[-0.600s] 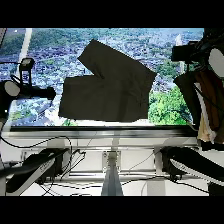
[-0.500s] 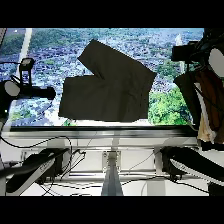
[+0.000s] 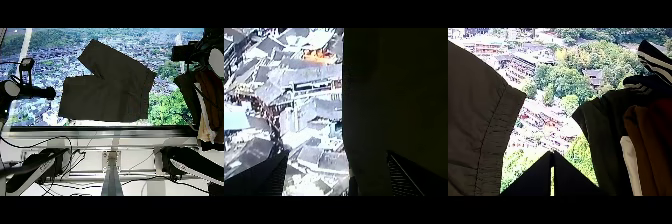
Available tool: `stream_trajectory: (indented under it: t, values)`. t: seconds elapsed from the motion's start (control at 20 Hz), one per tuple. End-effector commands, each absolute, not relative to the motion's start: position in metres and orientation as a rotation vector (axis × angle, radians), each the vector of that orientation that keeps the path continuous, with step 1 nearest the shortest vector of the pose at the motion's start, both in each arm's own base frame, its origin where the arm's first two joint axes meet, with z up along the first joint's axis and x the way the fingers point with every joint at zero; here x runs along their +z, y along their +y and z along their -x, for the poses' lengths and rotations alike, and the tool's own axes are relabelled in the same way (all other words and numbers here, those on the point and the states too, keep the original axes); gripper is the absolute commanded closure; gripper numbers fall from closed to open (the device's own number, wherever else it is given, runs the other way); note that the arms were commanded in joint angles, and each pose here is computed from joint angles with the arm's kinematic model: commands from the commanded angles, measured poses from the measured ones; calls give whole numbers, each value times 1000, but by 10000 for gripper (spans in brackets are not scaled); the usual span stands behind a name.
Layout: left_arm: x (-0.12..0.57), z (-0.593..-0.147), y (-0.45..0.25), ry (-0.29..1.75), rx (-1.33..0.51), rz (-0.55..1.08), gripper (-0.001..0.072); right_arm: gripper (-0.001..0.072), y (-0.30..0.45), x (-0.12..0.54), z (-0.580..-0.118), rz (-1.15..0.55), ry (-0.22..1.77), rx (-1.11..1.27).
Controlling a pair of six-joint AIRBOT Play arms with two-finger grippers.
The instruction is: Fold the clothes and pants, and hang the long-sleeved shirts on hangers.
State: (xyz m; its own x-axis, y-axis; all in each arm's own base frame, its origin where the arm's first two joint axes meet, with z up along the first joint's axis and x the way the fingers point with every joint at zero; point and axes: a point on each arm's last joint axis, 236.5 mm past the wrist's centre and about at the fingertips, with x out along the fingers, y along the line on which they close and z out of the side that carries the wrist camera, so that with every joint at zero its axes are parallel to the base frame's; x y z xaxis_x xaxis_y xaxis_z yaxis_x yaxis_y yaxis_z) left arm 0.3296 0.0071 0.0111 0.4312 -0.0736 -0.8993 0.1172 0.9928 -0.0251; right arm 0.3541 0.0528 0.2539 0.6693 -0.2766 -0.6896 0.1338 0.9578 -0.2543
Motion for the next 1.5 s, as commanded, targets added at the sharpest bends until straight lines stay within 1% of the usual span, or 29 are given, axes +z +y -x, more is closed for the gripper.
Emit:
stream_trajectory:
  t: [0.0, 0.1, 0.15, 0.3, 0.4, 0.45, 0.6, 0.65, 0.7, 0.8, 0.85, 0.95, 1.1, 1.2, 1.25, 1.3, 1.35, 1.4, 1.45]
  values:
    - [12, -330, 7, 1117, -119, -44, 14, 686, 53, 254, -354, 189, 807, -233]
    - [12, -330, 7, 1117, -119, -44, 14, 686, 54, 259, -360, 199, 774, -224]
    - [12, -330, 7, 1117, -118, -43, 14, 685, 54, 266, -366, 234, 740, -214]
    - [12, -330, 7, 1117, -119, -44, 14, 684, 63, 277, -378, 417, 690, -110]
    - [12, -330, 7, 1117, -119, -44, 14, 685, 68, 276, -378, 409, 688, -88]
    - [11, -330, 7, 1118, -119, -44, 14, 685, 66, 278, -380, 421, 678, -95]
    - [11, -327, 7, 1130, -121, -44, 14, 685, 55, 286, -385, 542, 658, -100]
    - [11, -324, 9, 1142, -119, -54, 14, 685, 44, 284, -387, 581, 675, -109]
    - [14, -320, 13, 1154, -111, -79, 14, 685, 28, 279, -388, 580, 701, -142]
    - [30, -313, 24, 1156, -84, -135, 15, 686, -20, 252, -385, 516, 818, -228]
    - [44, -312, 28, 1130, -71, -155, 14, 686, -38, 230, -380, 451, 891, -236]
    - [70, -309, 29, 1054, -58, -167, 15, 687, -51, 170, -367, 292, 1057, -123]
    - [98, -291, 27, 988, -34, -148, 16, 686, -29, 86, -338, -18, 1222, 162]
    - [112, -282, 26, 948, -29, -153, 16, 687, -19, 38, -312, -193, 1309, 242]
    - [118, -279, 25, 925, -26, -155, 17, 686, -15, 14, -297, -271, 1357, 242]
    - [123, -277, 25, 908, -24, -157, 16, 630, -7, -10, -282, -341, 1402, 246]
    - [126, -276, 25, 898, -23, -157, 17, 439, 5, -31, -267, -412, 1442, 249]
    - [127, -275, 25, 892, -23, -157, 16, 281, 19, -50, -254, -498, 1474, 248]
    - [128, -275, 24, 891, -24, -155, 17, 272, 31, -67, -242, -565, 1492, 247]
